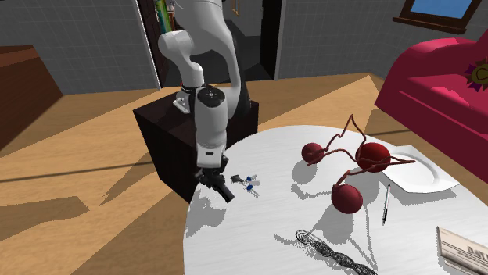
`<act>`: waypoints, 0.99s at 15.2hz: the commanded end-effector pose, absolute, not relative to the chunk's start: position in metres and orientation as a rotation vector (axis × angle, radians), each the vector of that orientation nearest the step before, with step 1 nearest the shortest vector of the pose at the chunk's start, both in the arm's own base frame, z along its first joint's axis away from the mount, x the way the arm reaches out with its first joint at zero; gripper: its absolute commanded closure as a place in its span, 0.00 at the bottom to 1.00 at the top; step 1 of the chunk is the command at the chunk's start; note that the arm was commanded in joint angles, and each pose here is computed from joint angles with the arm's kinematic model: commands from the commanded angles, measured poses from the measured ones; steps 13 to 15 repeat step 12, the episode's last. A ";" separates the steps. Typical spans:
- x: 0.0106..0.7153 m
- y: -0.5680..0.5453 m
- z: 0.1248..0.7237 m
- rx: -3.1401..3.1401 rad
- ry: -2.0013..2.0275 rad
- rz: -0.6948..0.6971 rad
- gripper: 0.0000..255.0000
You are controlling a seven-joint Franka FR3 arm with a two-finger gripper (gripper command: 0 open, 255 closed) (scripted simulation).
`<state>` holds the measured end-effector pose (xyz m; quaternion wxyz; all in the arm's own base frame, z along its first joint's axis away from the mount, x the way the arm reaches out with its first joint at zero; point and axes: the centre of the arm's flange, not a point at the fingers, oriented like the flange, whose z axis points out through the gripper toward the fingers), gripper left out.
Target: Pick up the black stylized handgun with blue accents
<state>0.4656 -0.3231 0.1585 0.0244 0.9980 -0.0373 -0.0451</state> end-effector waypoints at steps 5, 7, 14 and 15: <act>0.467 -0.323 0.191 3.088 -0.115 -0.140 1.00; 0.467 -0.323 0.201 3.088 -0.115 -0.140 1.00; 0.467 -0.323 0.218 3.088 -0.115 -0.140 1.00; 0.467 -0.323 0.218 3.088 -0.115 -0.140 1.00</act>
